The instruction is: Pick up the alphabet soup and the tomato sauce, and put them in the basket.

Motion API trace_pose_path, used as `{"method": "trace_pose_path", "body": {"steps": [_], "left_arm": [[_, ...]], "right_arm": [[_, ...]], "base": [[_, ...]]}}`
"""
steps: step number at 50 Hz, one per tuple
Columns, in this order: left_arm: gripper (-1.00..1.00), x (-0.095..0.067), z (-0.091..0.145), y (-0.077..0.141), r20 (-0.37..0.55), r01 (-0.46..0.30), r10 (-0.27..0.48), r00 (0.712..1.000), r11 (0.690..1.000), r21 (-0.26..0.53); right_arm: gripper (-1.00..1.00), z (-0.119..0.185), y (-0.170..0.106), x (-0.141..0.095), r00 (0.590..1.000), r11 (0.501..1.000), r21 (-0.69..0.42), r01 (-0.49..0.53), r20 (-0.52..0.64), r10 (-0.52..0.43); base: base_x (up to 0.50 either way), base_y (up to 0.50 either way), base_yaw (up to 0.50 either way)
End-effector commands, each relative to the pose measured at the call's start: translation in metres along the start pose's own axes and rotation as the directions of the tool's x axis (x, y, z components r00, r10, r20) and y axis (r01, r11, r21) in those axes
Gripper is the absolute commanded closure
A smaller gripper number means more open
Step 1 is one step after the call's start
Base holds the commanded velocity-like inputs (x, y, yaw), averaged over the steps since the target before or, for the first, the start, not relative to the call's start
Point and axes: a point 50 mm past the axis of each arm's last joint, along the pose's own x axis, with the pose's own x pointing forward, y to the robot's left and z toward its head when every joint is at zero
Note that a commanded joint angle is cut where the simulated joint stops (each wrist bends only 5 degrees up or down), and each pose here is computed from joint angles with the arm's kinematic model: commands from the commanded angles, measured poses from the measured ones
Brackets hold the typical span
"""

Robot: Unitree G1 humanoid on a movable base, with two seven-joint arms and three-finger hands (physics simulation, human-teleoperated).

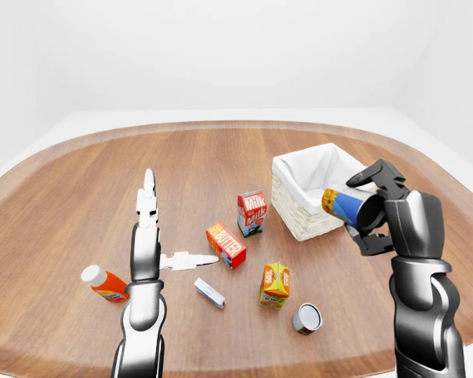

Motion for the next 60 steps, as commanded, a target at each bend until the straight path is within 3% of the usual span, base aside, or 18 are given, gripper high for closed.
{"method": "trace_pose_path", "body": {"steps": [1, 11, 30, 60], "left_arm": [[-1.00, 0.000, 0.001, 0.001, 0.004, -0.002, 0.002, 1.000, 1.000, -0.001], [-1.00, 0.000, 0.001, 0.001, 0.004, 0.000, 0.000, 1.000, 1.000, 0.000], [-1.00, 0.000, 0.000, 0.000, 0.000, 0.004, -0.004, 1.000, 1.000, 0.003], [-1.00, 0.000, 0.000, 0.000, 0.001, 0.006, -0.006, 1.000, 1.000, 0.004]], "right_arm": [[1.00, 0.016, -0.007, 0.014, 0.995, 0.998, 0.029, 0.053, 0.087, -0.056], [1.00, 0.024, -0.006, 0.034, 0.987, 0.998, 0.035, 0.051, 0.150, -0.055], [1.00, 0.019, 0.010, 0.061, 0.987, 0.999, 0.005, 0.053, 0.153, -0.053], [1.00, -0.001, 0.037, 0.110, 0.995, 0.995, -0.090, 0.049, 0.096, -0.041]], "base": [[0.00, 0.00, 0.00], [0.00, 0.00, 0.00], [0.00, 0.00, 0.00], [0.00, 0.00, 0.00]]}}
